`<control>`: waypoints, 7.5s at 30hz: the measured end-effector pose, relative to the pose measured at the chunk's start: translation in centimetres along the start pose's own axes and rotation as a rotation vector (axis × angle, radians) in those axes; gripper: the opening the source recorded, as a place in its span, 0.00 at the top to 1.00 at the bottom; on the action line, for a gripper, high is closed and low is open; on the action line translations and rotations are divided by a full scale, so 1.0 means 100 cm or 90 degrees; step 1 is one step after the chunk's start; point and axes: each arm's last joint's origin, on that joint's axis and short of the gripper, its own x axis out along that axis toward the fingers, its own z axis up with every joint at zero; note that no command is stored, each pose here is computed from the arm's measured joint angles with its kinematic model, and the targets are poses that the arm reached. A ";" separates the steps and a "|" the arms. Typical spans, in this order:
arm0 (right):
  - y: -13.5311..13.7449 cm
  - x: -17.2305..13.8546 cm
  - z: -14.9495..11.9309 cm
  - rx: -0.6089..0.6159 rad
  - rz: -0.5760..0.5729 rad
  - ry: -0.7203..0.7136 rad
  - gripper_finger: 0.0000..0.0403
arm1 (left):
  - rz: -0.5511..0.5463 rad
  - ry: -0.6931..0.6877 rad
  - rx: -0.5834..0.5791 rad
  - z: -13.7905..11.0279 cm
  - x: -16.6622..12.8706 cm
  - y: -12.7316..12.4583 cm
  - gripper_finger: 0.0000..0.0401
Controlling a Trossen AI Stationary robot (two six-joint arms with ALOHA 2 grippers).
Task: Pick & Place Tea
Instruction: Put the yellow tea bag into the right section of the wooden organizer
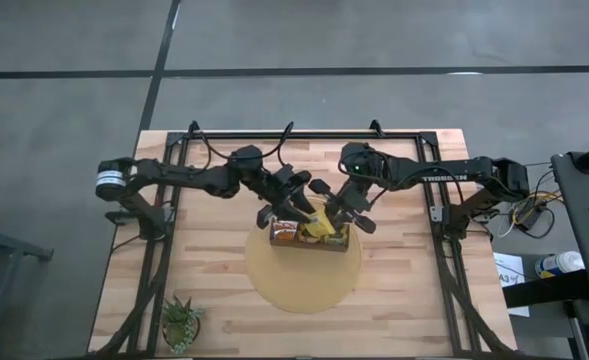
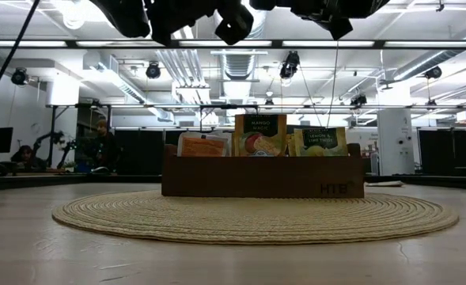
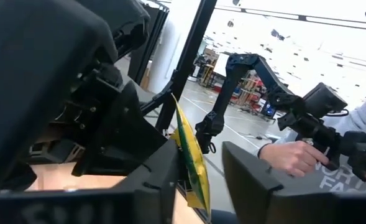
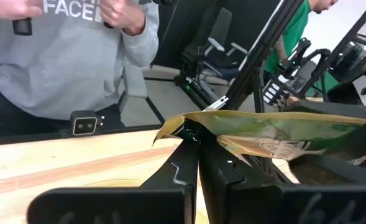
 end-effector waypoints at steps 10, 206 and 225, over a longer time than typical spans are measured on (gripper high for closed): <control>0.000 0.000 0.000 0.007 0.000 -0.001 0.98 | -0.009 0.006 -0.008 -0.001 0.000 0.000 0.97; 0.017 0.038 -0.083 1.006 -0.202 0.668 0.98 | 0.591 -0.035 0.406 -0.064 -0.139 -0.077 0.52; 0.015 0.039 -0.074 1.024 -0.141 0.635 0.63 | 0.591 -0.035 0.406 -0.064 -0.139 -0.077 0.52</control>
